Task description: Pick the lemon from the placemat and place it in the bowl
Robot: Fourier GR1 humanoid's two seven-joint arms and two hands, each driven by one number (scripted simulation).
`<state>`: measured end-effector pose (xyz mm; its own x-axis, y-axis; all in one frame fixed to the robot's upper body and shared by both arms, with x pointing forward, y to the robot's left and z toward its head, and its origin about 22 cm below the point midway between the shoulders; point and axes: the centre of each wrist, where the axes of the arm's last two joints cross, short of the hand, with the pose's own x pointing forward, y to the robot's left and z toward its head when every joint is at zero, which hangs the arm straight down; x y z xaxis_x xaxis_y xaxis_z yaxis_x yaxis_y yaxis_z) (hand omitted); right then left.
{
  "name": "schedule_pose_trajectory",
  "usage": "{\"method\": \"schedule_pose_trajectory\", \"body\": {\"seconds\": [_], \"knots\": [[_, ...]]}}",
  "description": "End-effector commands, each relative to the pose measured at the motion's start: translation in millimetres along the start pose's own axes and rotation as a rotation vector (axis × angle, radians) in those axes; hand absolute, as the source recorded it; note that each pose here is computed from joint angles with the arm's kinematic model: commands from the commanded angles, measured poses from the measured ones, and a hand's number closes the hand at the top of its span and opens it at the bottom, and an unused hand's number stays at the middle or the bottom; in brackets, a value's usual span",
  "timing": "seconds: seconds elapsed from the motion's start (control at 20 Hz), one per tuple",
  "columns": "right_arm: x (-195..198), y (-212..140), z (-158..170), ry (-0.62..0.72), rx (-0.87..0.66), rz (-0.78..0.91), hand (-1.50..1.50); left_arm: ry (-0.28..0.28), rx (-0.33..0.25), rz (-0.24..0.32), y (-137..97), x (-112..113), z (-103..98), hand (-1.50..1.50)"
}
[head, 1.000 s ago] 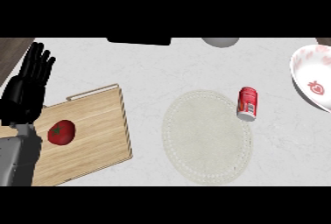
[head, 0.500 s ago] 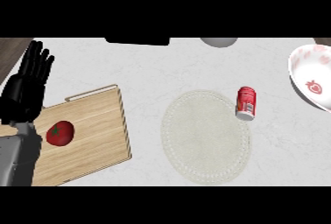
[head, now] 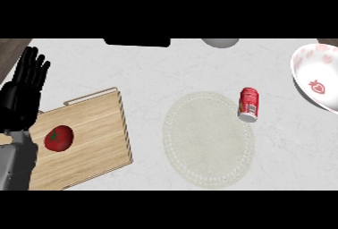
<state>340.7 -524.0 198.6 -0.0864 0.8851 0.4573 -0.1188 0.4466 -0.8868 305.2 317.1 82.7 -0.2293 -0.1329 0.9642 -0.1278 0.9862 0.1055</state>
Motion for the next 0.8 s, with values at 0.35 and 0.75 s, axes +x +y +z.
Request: {"method": "schedule_pose_trajectory", "body": {"seconds": [0.35, 0.75], "knots": [[-7.7, 76.6, -30.4, 0.129, 0.038, -0.256, -1.5, -0.018, 0.001, -0.005, -6.4, 6.9, -1.4, 0.0], [-8.9, 82.9, -31.6, -0.009, -0.262, -0.537, -1.5, -0.001, 0.011, 0.01, -8.4, 2.0, -3.1, 0.0]]}}
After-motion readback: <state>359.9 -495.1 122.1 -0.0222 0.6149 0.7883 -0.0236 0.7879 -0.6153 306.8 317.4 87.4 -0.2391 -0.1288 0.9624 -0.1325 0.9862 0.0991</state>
